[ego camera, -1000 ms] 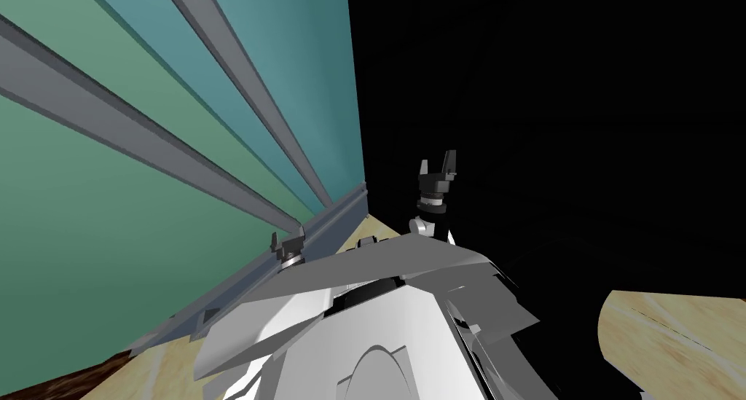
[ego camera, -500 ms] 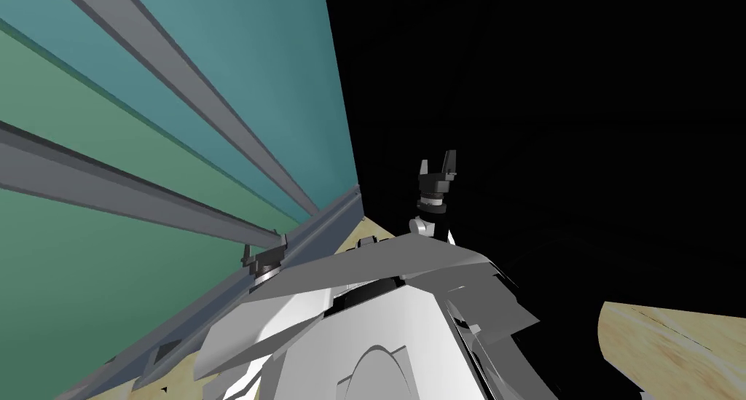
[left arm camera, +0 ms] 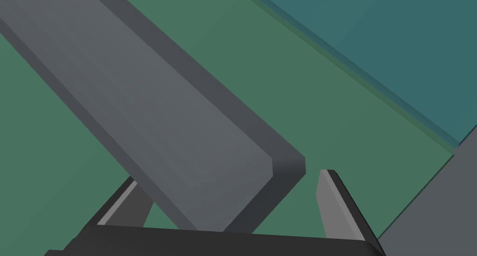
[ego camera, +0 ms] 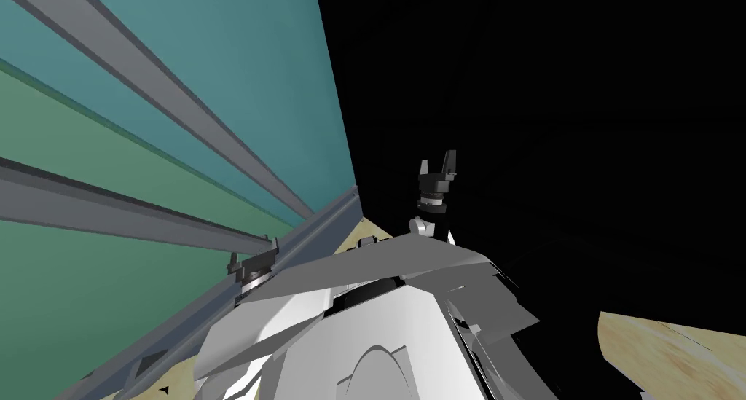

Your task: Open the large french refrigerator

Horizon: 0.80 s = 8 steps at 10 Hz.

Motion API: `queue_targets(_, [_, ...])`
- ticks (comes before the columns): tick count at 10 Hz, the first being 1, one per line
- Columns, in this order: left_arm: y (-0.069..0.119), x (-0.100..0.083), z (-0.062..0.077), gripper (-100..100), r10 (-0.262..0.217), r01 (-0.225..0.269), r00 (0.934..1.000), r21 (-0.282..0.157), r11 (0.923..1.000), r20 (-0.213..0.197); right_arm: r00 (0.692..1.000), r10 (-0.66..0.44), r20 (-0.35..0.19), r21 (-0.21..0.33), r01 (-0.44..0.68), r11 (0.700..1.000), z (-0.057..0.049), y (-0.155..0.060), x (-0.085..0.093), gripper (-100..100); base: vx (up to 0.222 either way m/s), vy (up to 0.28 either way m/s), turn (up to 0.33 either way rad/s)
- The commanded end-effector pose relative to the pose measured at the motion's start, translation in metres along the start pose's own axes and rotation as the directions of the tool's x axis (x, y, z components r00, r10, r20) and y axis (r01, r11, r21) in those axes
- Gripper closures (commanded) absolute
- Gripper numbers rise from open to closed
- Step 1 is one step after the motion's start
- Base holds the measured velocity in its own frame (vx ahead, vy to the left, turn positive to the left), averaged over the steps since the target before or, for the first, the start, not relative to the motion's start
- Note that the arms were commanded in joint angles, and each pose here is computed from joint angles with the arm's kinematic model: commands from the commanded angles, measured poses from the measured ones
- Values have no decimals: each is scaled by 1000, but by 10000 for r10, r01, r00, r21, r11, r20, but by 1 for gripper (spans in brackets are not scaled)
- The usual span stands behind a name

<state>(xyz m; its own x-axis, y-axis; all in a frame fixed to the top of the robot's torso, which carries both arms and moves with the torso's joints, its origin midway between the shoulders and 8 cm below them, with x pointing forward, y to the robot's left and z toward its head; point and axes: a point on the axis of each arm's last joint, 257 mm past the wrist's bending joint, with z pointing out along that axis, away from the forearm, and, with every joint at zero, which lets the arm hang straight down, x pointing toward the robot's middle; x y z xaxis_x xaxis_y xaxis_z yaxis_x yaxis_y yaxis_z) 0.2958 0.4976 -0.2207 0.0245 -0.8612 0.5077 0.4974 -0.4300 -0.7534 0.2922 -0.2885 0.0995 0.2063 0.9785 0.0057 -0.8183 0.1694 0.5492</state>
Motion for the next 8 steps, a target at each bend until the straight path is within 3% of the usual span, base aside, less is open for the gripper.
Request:
queue_targets(1, [31,22,-1,100,0,0,10000,-145,9999,-54,10000,1,-1,0,-1,10000,0,0,0,0,-77,148,-31])
queue_targets(3, [60,51,3,100,-143,141,9998,-221,9997,-120,10000,1,0,0,-1,10000,0,0,0,0,-93,132,54])
queue_targets(4, [60,51,3,100,-49,46,9999,-220,9997,-122,10000,1,0,0,-1,10000,0,0,0,0,-60,88,19])
queue_targets(7, [98,100,11,100,-205,197,9993,-287,9994,-299,10000,1,0,0,-1,10000,0,0,0,0,-60,120,56])
queue_targets(8, [98,100,11,100,-126,117,9995,-284,9995,-301,10000,2,0,0,-2,10000,0,0,0,0,-67,96,-5])
